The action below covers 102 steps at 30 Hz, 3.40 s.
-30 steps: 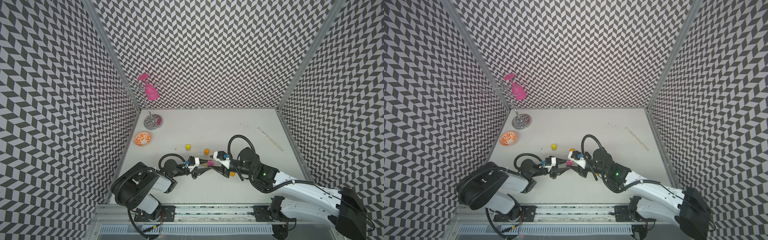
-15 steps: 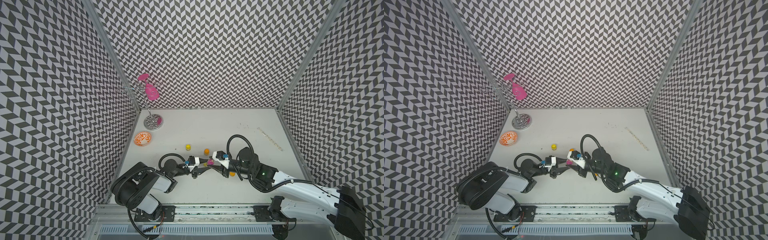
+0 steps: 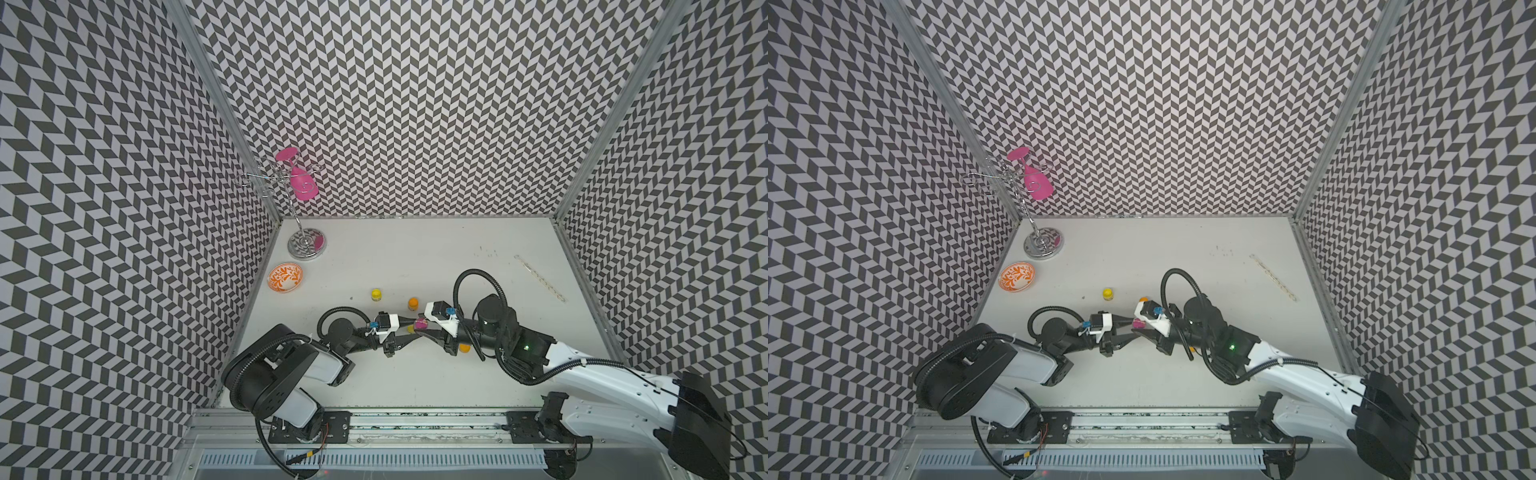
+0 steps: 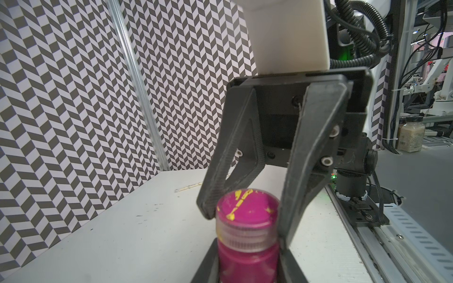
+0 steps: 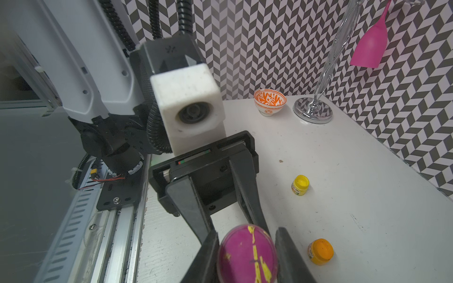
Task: Close the paint jar lid
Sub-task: Screw the lid onto the paint jar.
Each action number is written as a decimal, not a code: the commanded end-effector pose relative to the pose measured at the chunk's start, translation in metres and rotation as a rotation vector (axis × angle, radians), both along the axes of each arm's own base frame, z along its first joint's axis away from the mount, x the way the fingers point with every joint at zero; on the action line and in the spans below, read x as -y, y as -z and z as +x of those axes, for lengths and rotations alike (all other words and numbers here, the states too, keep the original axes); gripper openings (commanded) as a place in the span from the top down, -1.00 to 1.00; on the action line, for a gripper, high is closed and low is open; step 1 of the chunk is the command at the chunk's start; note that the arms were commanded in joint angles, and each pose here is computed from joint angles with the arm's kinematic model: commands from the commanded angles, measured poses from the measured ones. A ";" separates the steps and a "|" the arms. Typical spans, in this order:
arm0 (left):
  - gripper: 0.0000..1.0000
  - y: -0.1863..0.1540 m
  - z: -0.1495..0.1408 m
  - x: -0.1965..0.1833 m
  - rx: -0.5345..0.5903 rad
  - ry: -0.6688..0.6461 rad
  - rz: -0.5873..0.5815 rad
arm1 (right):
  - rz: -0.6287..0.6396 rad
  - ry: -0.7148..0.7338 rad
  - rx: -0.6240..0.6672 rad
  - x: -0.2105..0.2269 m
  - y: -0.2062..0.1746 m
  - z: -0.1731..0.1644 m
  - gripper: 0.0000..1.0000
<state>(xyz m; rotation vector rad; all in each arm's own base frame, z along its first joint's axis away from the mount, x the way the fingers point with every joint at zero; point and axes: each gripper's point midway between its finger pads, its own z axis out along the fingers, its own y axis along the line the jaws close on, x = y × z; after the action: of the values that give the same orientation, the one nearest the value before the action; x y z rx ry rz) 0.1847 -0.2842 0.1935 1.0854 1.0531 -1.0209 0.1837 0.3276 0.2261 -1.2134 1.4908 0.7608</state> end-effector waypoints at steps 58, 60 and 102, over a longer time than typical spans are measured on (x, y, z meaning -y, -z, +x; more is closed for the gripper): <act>0.41 -0.024 0.101 -0.104 -0.023 -0.940 -0.096 | 0.248 0.663 -0.309 -0.010 0.032 0.025 -0.28; 0.40 -0.025 0.094 -0.091 -0.010 -0.845 -0.085 | 0.267 0.653 -0.226 0.003 0.013 0.025 -0.30; 0.42 -0.016 -0.009 0.004 0.079 0.069 -0.036 | 0.168 -0.083 0.152 0.004 -0.023 -0.012 0.03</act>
<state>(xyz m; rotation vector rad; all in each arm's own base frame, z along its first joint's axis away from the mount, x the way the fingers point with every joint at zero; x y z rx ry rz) 0.1784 -0.2882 0.1940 1.1360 1.0116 -1.0397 0.1690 0.3209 0.2308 -1.2085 1.2941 0.8171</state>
